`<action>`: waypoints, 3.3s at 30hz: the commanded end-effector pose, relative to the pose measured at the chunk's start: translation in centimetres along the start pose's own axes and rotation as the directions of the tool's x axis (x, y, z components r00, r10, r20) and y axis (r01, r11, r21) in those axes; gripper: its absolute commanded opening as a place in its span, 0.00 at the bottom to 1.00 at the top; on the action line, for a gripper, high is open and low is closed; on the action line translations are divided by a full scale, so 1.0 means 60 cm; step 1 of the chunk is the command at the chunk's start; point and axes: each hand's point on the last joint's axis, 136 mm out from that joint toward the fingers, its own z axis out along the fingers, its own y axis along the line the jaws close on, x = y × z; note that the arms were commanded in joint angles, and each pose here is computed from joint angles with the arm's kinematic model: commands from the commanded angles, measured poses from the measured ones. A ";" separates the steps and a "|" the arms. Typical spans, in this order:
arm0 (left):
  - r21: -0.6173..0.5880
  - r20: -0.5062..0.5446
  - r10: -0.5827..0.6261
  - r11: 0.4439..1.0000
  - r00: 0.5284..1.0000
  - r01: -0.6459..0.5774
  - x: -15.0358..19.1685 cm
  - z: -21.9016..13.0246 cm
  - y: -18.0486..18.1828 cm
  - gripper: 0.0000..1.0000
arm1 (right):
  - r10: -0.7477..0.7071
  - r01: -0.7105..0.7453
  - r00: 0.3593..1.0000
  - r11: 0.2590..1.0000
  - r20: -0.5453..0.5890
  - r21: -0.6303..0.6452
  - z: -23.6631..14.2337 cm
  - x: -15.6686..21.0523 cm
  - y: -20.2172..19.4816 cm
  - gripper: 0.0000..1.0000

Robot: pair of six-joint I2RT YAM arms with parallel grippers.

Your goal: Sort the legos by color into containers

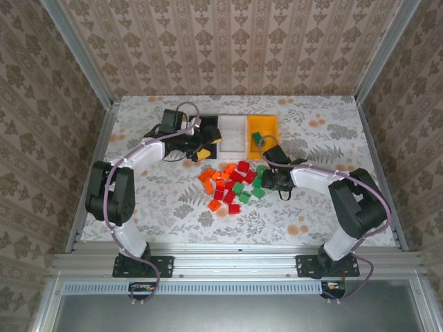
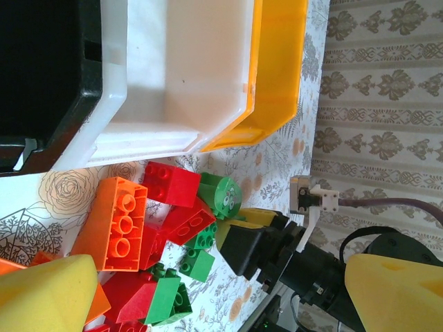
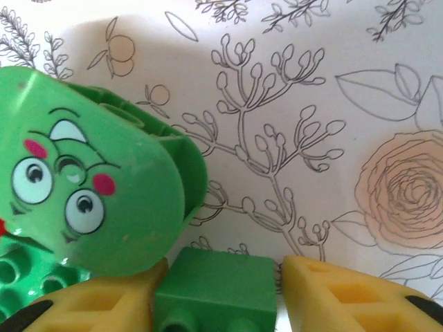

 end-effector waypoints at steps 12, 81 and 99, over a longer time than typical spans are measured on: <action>0.052 0.032 0.032 0.998 0.999 -0.033 -0.019 -0.038 -0.038 1.00 | -0.072 0.076 0.962 0.997 0.262 -0.002 -0.146 -0.112 0.024 0.26; 0.039 -0.099 0.049 0.998 0.994 -0.045 0.052 0.039 -0.037 1.00 | -0.292 0.289 0.955 0.956 0.047 0.061 0.007 -0.086 0.027 0.59; 0.042 -0.099 0.047 0.998 0.994 -0.043 0.053 0.039 -0.039 1.00 | -0.294 0.292 0.953 0.956 0.078 0.036 -0.052 -0.084 0.024 0.63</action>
